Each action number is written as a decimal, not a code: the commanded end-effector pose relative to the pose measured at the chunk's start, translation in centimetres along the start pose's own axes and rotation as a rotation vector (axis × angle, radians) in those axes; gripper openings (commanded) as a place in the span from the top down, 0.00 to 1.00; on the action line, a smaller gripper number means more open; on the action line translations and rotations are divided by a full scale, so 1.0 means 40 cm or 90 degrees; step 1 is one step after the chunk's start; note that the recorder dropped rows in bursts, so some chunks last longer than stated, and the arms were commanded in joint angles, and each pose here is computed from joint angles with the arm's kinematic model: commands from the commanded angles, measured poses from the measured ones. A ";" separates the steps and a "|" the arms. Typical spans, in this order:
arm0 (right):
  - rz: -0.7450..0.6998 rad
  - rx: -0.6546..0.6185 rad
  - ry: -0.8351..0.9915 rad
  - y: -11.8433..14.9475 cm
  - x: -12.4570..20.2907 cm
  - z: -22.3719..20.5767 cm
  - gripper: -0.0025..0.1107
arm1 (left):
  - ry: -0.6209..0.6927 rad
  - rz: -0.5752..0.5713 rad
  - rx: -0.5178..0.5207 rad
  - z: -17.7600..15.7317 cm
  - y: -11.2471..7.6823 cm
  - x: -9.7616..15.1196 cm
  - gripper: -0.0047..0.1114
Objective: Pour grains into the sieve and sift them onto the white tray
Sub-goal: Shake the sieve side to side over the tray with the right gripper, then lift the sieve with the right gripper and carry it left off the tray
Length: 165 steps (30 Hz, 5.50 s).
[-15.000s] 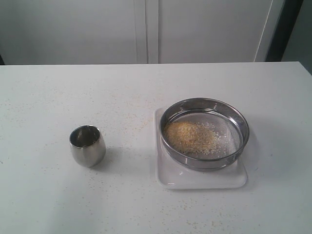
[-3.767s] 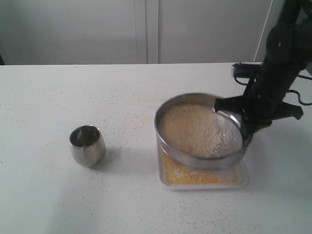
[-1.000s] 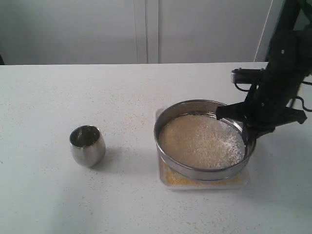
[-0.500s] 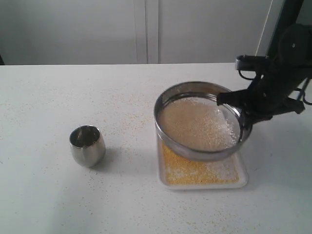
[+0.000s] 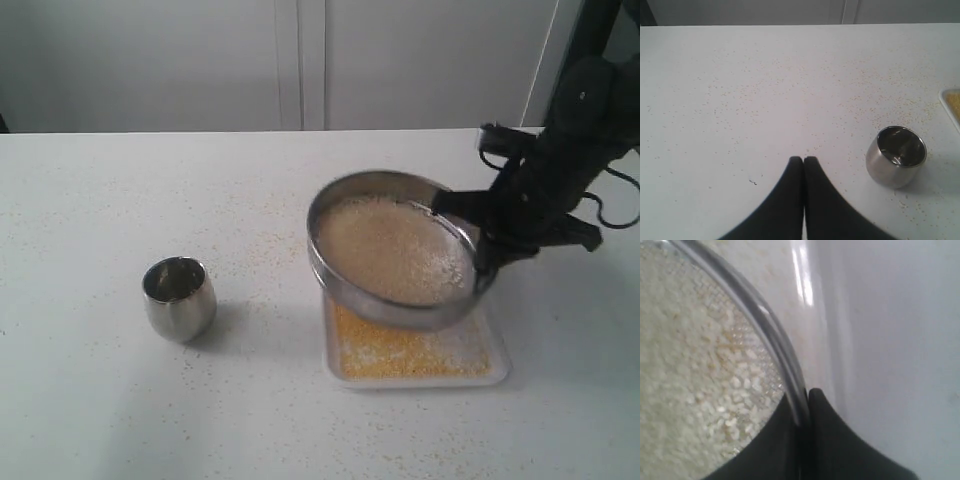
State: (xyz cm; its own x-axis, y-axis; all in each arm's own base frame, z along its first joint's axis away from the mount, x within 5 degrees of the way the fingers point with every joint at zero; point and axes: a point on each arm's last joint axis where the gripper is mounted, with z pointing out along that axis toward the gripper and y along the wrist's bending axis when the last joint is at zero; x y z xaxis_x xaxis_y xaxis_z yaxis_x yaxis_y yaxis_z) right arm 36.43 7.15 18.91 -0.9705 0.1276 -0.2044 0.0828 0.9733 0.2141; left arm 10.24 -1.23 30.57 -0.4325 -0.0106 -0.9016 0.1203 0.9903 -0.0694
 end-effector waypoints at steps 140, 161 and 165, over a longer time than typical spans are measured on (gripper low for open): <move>-0.016 -0.086 -0.162 0.448 -0.222 0.132 0.98 | -0.001 -0.001 0.000 -0.002 0.000 0.004 0.96; -0.073 -0.070 -0.151 0.443 -0.217 0.158 0.98 | -0.001 -0.001 0.000 -0.002 0.000 0.004 0.96; -0.126 -0.096 -0.146 0.456 -0.212 0.157 0.98 | -0.001 -0.001 0.000 -0.002 0.000 0.004 0.96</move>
State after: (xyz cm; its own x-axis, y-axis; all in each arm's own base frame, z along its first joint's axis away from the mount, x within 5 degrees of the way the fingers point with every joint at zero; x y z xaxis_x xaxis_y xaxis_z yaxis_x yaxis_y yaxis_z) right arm 47.48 24.48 17.10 -0.9100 0.0151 -0.4144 -0.0932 0.9663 0.2398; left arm 10.24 -1.23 30.57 -0.4325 -0.0106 -0.9016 0.1203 0.9903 -0.0694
